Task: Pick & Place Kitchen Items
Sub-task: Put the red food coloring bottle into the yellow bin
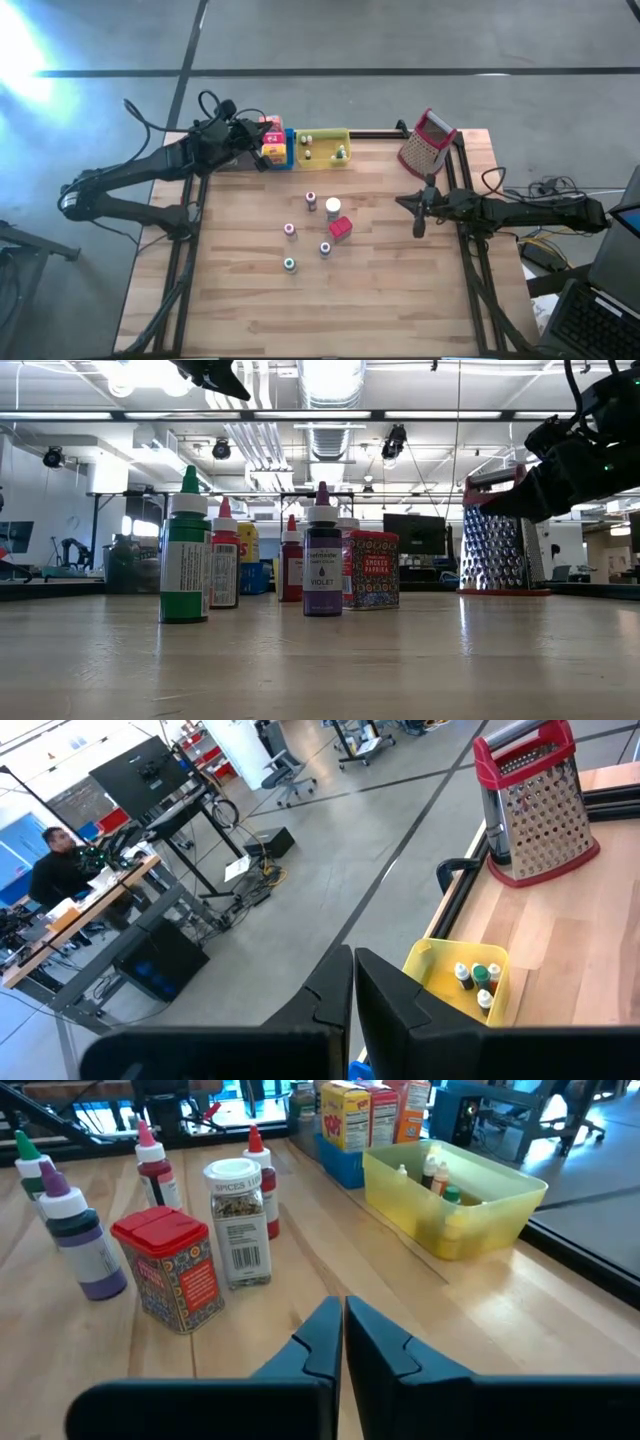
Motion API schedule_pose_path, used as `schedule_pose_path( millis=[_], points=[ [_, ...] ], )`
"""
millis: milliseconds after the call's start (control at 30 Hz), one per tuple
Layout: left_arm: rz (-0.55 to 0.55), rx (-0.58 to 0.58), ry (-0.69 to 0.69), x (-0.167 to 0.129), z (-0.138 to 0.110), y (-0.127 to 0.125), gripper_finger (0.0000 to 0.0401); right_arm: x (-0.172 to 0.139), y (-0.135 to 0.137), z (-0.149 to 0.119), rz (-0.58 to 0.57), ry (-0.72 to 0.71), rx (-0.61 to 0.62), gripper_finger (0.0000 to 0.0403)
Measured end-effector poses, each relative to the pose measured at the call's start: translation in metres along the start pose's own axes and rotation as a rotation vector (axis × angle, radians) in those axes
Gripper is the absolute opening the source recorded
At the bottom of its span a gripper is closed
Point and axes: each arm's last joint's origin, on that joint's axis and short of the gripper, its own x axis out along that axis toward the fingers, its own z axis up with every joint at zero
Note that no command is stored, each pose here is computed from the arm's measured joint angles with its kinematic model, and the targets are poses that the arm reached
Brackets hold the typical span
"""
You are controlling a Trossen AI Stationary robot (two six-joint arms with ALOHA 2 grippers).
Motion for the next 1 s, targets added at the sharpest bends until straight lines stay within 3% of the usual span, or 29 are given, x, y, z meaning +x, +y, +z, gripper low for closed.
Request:
schedule_pose_path(
  millis=[633,1000],
  points=[
    [0.001,-0.021,-0.004,0.0012,0.0005,-0.0005,0.0022,0.0,-0.0001,0.0,-0.002,0.001,0.002,0.0008],
    [-0.008,-0.256,-0.019,0.0025,0.002,-0.0012,0.0022,0.0,0.0,0.0,-0.002,0.001,0.001,0.0008]
  ],
)
